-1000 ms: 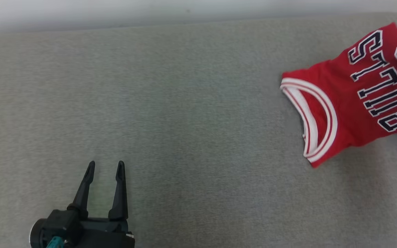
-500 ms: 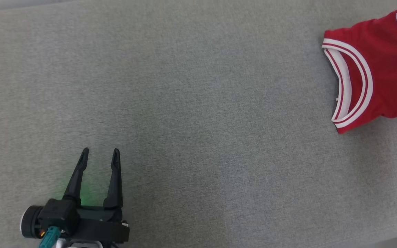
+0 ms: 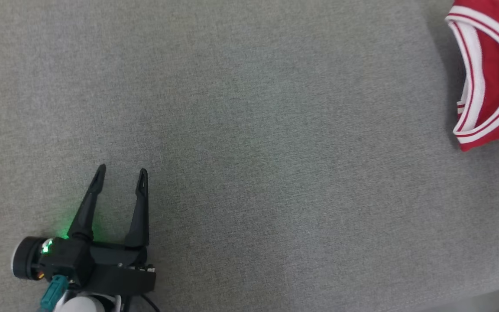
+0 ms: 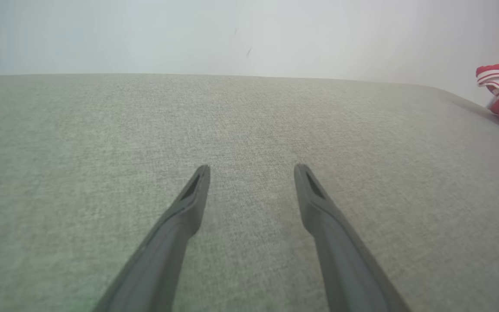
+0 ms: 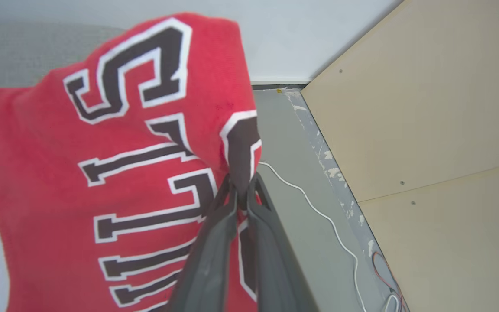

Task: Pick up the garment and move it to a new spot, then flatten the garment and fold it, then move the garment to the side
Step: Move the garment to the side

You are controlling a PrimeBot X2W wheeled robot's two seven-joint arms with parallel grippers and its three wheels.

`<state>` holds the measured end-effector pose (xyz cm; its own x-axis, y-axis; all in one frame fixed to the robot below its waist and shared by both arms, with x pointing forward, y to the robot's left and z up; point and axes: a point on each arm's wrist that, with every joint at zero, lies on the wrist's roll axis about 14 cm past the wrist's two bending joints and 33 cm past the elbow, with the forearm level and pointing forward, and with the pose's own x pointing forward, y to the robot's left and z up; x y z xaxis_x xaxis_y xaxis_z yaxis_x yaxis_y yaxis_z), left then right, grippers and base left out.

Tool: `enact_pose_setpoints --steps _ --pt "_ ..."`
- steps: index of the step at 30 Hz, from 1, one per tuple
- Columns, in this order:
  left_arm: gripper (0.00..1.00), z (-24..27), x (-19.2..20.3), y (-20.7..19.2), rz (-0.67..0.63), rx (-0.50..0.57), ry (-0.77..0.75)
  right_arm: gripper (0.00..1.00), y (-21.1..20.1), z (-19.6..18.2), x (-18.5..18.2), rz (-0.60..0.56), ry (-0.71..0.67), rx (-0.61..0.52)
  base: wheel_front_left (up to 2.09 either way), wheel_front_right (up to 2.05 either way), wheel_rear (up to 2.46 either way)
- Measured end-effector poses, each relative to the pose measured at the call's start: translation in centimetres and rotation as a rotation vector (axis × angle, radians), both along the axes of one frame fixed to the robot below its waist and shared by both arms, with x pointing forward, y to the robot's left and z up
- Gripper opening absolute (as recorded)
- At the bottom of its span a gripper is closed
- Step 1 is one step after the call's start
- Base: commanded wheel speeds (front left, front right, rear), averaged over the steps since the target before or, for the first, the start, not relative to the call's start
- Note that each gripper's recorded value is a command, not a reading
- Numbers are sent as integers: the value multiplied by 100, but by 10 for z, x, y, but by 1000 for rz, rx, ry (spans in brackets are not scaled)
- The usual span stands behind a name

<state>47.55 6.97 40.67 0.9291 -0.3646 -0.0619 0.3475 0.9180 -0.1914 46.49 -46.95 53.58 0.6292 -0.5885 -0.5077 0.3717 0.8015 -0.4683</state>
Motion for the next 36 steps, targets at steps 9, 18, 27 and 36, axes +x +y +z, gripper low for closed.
enact_pose_setpoints --steps 9,18,27,36 --pt "100 -7 8 10 6 31 -12 100 -17 -19 9 74 0 -189 0 0 0" --pt "100 1 7 13 18 29 -24 100 21 -6 42 269 -156 -240 0 0 0" --pt "100 22 -8 44 137 15 -30 100 93 -8 42 427 -413 -14 0 0 0" --pt "100 46 -49 80 242 56 -45 100 153 -8 -13 521 -596 181 0 0 0"
